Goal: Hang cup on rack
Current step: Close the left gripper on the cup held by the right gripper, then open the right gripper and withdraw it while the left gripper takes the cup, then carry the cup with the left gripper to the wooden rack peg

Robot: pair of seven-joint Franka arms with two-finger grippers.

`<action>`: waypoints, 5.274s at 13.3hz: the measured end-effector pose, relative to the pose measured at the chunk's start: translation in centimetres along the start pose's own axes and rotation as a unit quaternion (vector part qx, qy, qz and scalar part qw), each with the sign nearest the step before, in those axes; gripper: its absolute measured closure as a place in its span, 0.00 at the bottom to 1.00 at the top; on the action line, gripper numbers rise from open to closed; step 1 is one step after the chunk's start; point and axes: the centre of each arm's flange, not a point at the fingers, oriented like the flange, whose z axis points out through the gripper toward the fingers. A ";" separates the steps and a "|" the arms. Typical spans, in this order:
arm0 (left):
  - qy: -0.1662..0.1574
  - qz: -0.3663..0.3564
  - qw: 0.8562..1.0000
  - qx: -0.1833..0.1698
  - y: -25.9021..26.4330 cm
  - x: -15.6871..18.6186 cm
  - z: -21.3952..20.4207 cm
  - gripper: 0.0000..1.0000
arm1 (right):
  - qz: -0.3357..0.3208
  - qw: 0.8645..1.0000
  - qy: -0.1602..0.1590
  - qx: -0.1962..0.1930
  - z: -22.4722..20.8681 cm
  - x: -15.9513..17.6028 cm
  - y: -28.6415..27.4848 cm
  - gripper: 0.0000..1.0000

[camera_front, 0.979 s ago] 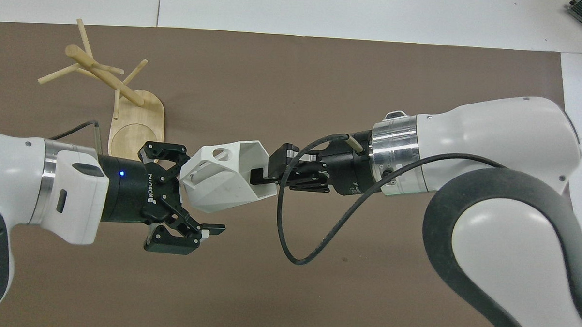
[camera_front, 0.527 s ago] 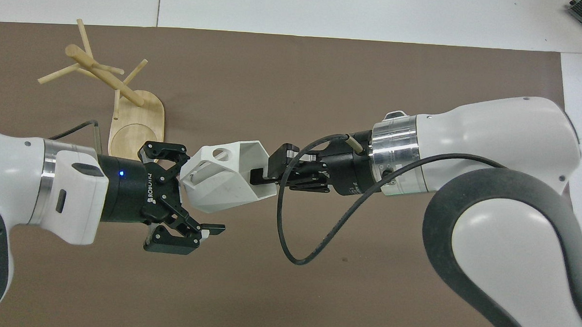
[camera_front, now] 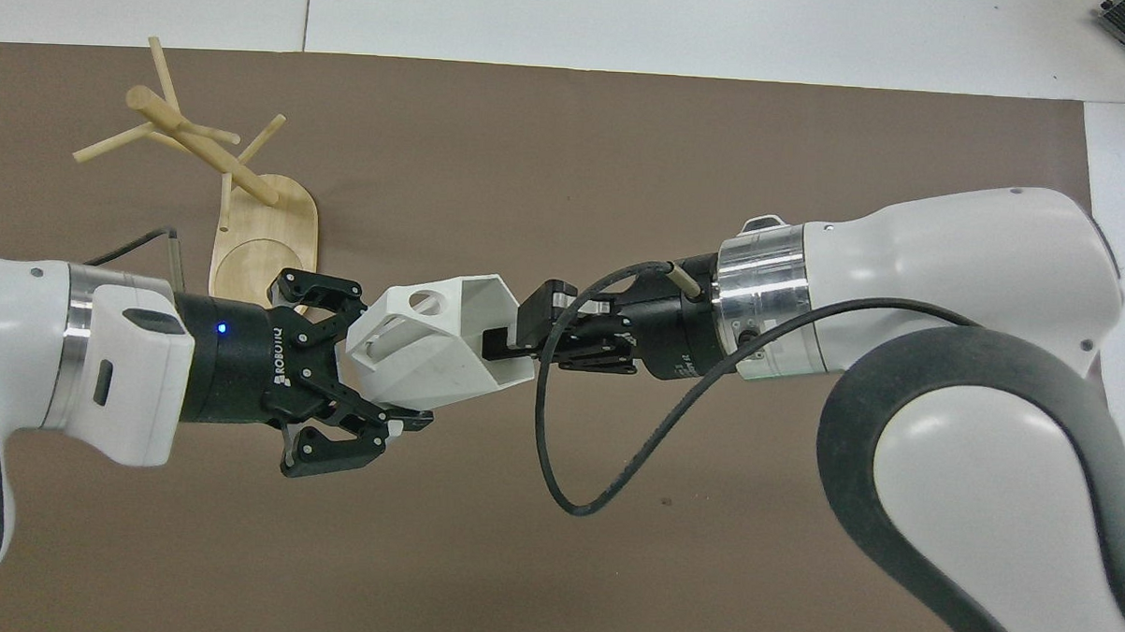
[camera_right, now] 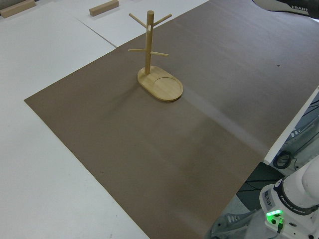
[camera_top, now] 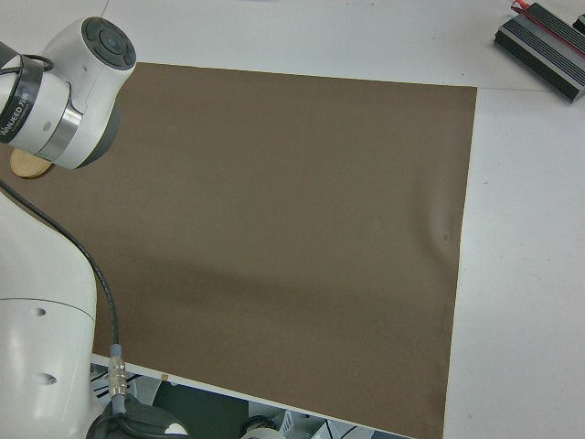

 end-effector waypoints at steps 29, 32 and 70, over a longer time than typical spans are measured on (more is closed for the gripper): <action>-0.051 -0.041 0.997 0.045 -2.8 -5.0 -2.0 0.31 | -0.029 0.999 0.028 -0.029 -1.3 0.6 0.0 0.00; -0.070 -0.085 0.989 0.098 -3.8 -5.6 -2.1 0.31 | -0.128 0.975 0.064 -0.170 -3.5 1.6 2.0 0.00; 0.043 -0.424 0.840 0.337 -18.3 -12.4 3.4 0.31 | -0.101 0.845 0.096 -0.516 -30.8 2.2 15.7 0.00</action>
